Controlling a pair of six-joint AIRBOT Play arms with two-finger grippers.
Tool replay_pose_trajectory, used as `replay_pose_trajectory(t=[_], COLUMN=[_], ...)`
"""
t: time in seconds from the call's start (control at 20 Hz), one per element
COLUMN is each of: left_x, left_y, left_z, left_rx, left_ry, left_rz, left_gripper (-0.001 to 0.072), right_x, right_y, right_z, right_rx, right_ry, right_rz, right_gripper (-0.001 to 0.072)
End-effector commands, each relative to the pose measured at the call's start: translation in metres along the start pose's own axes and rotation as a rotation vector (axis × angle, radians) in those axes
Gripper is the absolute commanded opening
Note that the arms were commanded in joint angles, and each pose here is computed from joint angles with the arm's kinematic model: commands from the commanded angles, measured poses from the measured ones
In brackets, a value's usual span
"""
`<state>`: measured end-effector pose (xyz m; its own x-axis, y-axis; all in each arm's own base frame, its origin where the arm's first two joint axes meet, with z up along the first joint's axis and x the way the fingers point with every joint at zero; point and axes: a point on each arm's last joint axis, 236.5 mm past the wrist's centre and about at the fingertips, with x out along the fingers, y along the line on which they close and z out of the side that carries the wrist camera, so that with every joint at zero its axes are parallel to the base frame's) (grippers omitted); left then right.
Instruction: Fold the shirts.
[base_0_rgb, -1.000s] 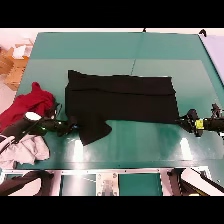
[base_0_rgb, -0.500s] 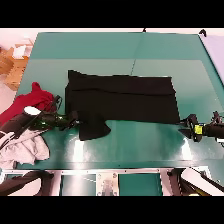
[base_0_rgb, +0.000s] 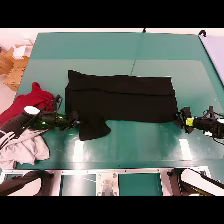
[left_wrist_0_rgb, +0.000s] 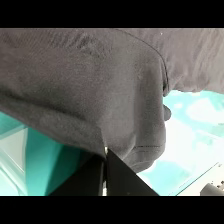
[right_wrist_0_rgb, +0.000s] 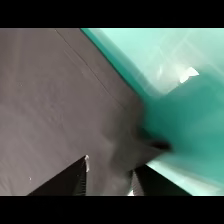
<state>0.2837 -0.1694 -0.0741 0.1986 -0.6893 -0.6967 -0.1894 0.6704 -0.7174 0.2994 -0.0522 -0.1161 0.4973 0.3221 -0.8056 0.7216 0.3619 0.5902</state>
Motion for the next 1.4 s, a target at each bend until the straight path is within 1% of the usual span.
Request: replay_pose_trajectory(t=[0.0,0.1,0.15,0.25,0.35,0.45,0.6,0.75,0.9,1.1,1.35], left_x=[-0.002,-0.005,-0.006,-0.012,-0.026,-0.051,-0.081,-0.098,-0.117,-0.136,-0.118], left_y=[-0.004,-0.013,-0.017,-0.025,-0.029,-0.035,-0.046,-0.055,-0.082,-0.109,-0.127], left_z=[-0.001,-0.004,-0.003,-0.001,-0.008,-0.021,-0.051,-0.058,-0.037,0.008,0.087], left_rx=[0.013,0.033,0.042,0.057,0.076,0.109,0.12,0.128,0.18,0.238,0.282], left_ry=[0.005,0.029,0.033,0.031,0.026,0.007,0.018,-0.009,-0.079,-0.117,-0.09], left_rz=[-0.008,-0.027,-0.034,-0.044,-0.012,0.033,0.066,0.078,0.059,0.093,0.103], left_gripper=[0.0027,0.0026,0.0026,0.0025,0.0025,0.0025,0.0025,0.0025,0.0024,0.0025,0.0025], right_x=[0.004,0.004,0.003,-0.002,-0.015,-0.032,-0.053,-0.072,-0.096,-0.116,-0.083], right_y=[0.0,0.001,0.002,0.003,0.006,0.006,-0.008,0.001,0.034,0.089,0.144], right_z=[-0.001,-0.007,-0.01,-0.014,-0.012,-0.007,-0.015,-0.011,0.001,0.018,0.049], right_rx=[-0.037,-0.054,-0.058,-0.096,-0.146,-0.15,-0.13,-0.168,-0.212,-0.315,-0.374], right_ry=[0.001,0.026,0.038,0.052,0.046,0.04,0.082,0.043,0.022,-0.029,0.027], right_rz=[-0.001,0.004,0.006,-0.002,-0.019,-0.037,-0.102,-0.102,-0.071,-0.026,-0.015], right_gripper=[0.0331,0.0081,0.0021,0.002,0.0019,0.0019,0.0019,0.0018,0.0018,0.0018,0.0019])
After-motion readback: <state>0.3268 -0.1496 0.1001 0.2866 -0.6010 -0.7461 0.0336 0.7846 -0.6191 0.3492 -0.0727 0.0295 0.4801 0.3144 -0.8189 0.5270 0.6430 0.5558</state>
